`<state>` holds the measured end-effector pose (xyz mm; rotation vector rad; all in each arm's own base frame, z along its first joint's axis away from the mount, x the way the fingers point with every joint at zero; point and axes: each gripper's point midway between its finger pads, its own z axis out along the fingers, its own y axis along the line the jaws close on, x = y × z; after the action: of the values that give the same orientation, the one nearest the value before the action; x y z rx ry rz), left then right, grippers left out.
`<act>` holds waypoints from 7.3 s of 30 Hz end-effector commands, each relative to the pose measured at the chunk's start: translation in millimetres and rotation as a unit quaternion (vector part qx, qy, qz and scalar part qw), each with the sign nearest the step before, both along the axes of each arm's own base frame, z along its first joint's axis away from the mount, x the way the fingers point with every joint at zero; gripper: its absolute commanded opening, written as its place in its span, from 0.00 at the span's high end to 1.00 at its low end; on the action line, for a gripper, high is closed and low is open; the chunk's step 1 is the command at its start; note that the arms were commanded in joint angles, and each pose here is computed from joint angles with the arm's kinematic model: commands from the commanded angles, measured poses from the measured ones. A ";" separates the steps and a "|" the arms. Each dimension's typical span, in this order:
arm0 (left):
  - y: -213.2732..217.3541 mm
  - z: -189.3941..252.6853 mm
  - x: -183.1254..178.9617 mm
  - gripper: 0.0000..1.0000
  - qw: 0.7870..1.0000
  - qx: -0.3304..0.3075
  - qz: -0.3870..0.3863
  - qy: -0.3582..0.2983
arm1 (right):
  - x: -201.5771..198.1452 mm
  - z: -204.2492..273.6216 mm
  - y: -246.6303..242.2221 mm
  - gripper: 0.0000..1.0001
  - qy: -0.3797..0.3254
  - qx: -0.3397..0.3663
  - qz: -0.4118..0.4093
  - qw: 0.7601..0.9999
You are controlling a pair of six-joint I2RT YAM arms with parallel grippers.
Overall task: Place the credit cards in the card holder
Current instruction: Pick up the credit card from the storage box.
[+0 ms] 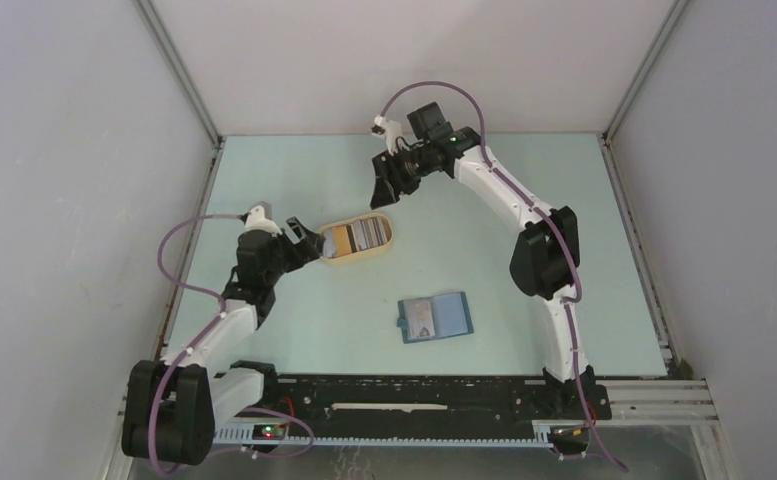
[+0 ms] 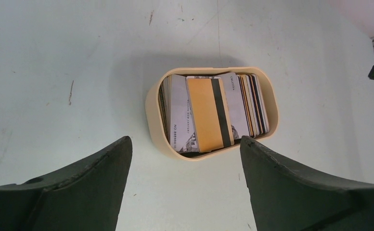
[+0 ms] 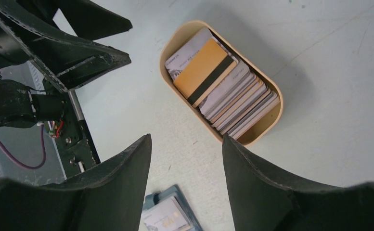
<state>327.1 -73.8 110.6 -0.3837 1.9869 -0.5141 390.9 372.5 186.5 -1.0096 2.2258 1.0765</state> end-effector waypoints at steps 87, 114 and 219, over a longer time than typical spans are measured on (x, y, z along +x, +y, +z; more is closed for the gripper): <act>-33.4 -34.6 40.2 0.25 0.994 -0.050 -0.089 0.047 | -15.7 -70.8 46.2 0.39 0.153 -0.035 -0.158 0.975; -39.2 -37.5 41.6 0.29 0.991 -0.059 -0.106 0.054 | 1.6 -99.8 48.9 0.37 0.229 -0.011 -0.168 0.959; -199.9 109.2 -119.2 0.25 0.882 -0.215 -0.381 -0.173 | -187.7 34.0 -116.1 1.00 0.119 0.252 0.176 0.944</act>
<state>211.4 -261.5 198.6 0.3125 1.7210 -1.3519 213.6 253.2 188.5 -1.0829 2.0168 1.7882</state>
